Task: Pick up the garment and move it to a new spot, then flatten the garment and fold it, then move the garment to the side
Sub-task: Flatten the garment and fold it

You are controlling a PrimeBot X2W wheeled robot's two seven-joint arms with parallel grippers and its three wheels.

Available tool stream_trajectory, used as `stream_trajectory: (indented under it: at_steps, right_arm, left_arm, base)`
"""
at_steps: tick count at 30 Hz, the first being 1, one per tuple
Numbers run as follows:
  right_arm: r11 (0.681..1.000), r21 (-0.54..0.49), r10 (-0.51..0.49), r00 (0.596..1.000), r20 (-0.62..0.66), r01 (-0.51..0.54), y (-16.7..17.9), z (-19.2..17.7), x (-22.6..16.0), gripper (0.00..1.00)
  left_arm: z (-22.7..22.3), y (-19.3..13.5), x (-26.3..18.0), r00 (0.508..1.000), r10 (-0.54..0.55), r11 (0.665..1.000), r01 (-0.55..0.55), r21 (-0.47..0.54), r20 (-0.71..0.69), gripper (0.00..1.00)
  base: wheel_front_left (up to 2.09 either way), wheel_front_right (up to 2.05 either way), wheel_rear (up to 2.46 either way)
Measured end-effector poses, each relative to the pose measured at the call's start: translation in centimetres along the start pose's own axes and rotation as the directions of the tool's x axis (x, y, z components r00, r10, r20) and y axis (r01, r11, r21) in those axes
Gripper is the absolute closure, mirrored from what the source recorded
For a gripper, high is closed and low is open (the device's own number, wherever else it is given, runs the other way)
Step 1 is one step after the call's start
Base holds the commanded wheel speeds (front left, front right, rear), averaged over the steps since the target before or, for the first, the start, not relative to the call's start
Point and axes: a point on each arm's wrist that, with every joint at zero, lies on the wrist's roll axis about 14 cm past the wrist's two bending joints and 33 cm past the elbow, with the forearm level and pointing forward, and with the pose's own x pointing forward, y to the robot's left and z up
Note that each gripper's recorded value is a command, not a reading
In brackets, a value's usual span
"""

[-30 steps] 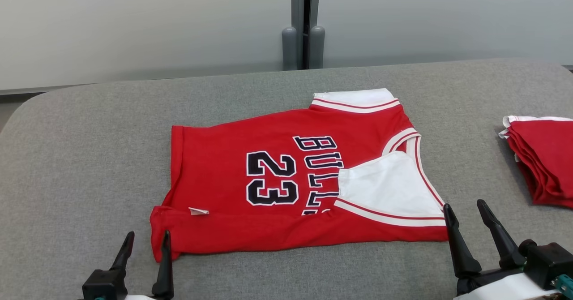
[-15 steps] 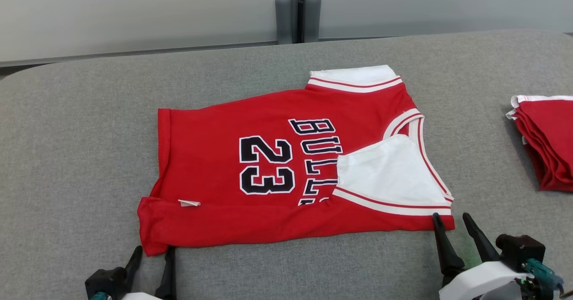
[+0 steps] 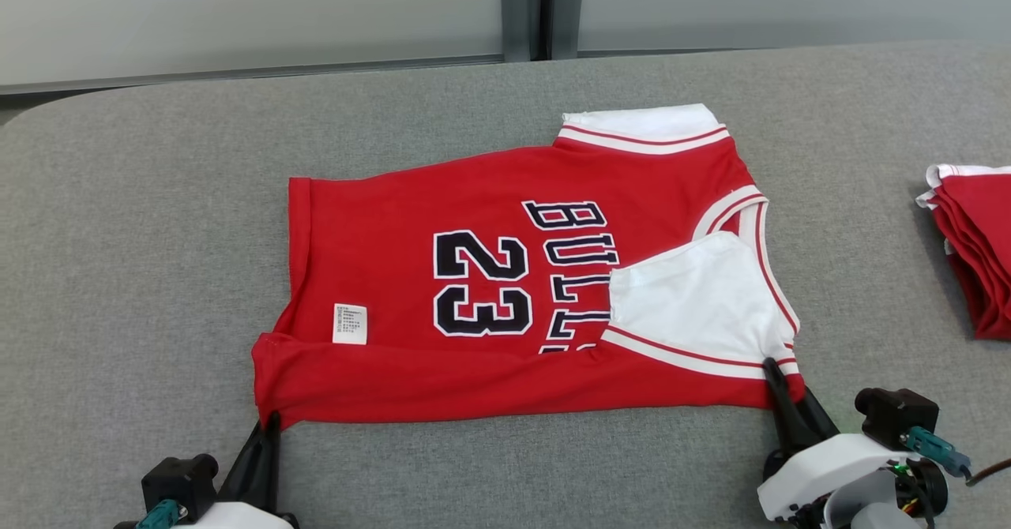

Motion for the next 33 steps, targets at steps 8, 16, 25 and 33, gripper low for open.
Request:
stream_trajectory:
  at_steps: [8,16,25,33]
  right_arm:
    - [0.999,0.034,0.013,0.999,0.029,-0.014,0.5,-0.2,-2.2,1.0]
    - [0.997,0.071,0.011,1.0,-0.001,-0.011,0.9,-2.6,-7.0,1.0]
    - [0.998,0.058,0.004,1.0,0.013,-0.005,1.2,-2.0,-8.7,0.0]
    - [0.994,-0.102,0.06,0.974,0.22,-0.038,1.8,6.0,-7.7,0.0]
  left_arm:
    - [0.5,1.2,-1.8,1.0,-0.013,0.997,0.013,0.07,0.001,1.0]
    - [-1.0,2.3,-5.4,0.995,0.012,0.997,-0.005,0.073,-0.096,1.0]
    - [-0.5,1.7,-6.8,0.994,0.026,0.999,-0.023,0.031,-0.104,0.0]
    - [4.8,0.7,-6.0,0.991,0.051,0.998,-0.056,0.035,0.123,0.0]
  base:
    - [0.0,0.0,0.0]
    - [0.0,0.0,0.0]
    - [0.0,0.0,0.0]
    - [0.0,0.0,0.0]
